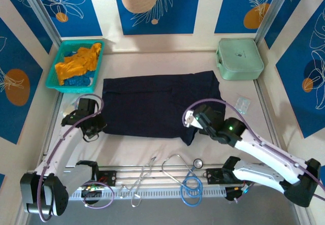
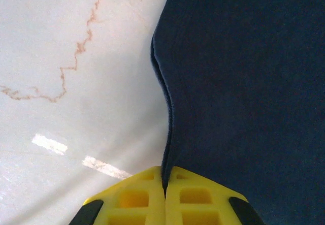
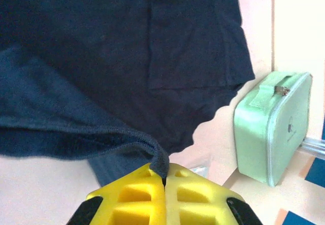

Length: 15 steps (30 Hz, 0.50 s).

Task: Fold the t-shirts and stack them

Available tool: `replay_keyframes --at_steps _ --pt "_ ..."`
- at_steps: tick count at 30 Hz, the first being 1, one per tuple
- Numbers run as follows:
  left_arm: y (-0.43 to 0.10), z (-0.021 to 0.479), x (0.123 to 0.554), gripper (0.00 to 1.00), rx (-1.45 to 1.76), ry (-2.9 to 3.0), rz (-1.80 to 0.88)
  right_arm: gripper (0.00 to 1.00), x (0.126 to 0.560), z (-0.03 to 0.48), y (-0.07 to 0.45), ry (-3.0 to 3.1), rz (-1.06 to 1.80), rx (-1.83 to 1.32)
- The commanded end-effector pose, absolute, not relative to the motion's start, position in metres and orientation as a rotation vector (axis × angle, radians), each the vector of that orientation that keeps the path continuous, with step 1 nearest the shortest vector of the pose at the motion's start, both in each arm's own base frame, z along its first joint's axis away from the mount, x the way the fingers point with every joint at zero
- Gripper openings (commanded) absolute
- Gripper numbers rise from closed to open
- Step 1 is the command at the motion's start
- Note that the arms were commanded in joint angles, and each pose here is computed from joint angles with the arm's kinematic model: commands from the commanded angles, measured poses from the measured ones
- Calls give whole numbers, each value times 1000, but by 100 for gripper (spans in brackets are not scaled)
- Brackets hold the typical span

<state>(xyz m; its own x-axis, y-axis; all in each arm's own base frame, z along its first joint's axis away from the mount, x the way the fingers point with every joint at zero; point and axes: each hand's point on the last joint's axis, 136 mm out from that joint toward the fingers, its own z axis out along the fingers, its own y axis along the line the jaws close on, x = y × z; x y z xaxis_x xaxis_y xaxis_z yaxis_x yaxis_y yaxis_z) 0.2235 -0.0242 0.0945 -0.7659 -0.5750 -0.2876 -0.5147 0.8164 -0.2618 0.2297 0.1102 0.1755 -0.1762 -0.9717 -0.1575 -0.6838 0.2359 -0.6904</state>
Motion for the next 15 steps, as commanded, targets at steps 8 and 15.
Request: replay_keyframes --at_steps 8,15 --pt "-15 108 259 0 -817 2615 -152 0 314 217 133 1827 -558 -1401" --pt "-6 100 279 0 -854 2633 -73 0 359 210 129 1849 -472 -1381"
